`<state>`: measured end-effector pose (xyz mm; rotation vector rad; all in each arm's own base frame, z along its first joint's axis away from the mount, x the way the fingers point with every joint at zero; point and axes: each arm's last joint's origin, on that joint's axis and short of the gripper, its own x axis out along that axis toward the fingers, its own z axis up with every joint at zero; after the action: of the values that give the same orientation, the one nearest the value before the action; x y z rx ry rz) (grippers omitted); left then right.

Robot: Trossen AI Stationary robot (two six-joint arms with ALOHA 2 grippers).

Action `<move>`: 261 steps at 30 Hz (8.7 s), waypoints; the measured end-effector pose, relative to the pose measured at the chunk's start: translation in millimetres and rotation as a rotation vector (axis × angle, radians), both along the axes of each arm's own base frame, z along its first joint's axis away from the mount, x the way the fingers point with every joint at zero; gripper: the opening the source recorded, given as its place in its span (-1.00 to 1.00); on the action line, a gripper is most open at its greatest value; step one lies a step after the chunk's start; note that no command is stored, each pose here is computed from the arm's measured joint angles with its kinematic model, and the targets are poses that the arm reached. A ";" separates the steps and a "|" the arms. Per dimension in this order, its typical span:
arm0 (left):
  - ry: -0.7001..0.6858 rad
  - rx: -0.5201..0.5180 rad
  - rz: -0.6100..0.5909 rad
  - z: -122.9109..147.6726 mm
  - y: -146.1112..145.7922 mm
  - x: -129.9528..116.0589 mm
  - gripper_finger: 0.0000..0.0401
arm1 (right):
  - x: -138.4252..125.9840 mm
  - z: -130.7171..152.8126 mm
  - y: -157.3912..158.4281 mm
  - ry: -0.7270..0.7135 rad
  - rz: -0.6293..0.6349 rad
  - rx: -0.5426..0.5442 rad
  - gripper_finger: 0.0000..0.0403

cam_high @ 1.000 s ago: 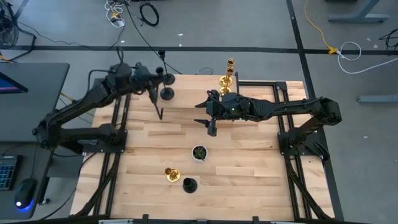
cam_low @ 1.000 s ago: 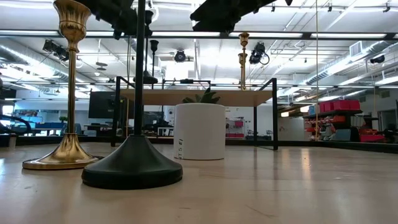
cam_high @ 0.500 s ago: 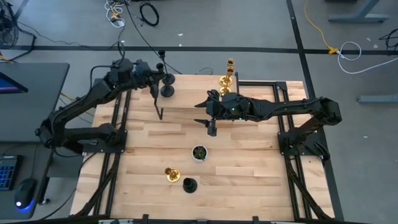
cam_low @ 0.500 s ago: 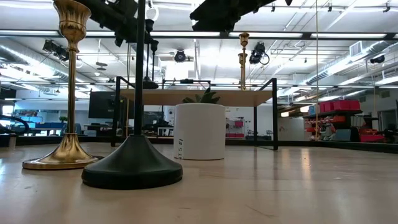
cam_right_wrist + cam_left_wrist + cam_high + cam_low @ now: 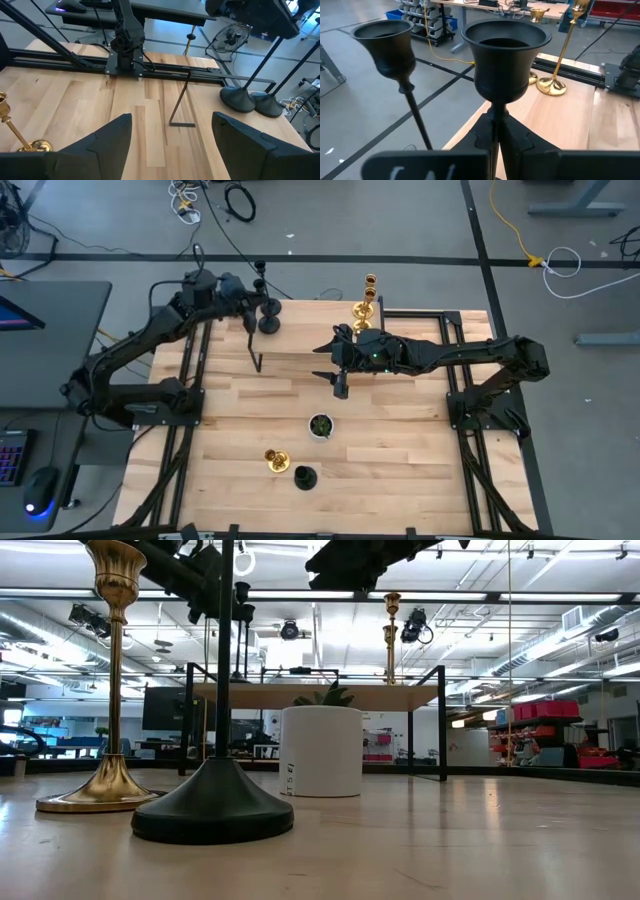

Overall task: Pick & Place candle stick holders
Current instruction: Put the top black candle holder on the shelf aligned with the other black candle holder, then put the golden candle holder on the shelf aligned with the other golden candle holder

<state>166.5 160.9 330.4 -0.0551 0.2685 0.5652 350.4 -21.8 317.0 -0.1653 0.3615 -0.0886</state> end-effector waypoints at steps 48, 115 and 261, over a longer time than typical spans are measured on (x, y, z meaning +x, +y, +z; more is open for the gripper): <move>0.001 -0.020 -0.034 -9.5 14.6 5.3 -0.93 | 0.1 0.4 -0.1 -0.005 -0.003 0.006 0.36; 0.030 -0.194 -0.480 2.4 -63.5 -4.7 -0.05 | 0.0 0.0 -0.1 -0.003 -0.011 0.029 0.36; -0.227 -0.132 -0.543 -73.5 -256.7 5.2 -0.93 | 6.2 -14.4 117.1 -0.069 0.032 0.232 0.36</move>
<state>171.7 -95.8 256.9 -0.1669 0.0905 -0.0010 356.6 95.3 302.6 0.0615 0.2981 -0.0200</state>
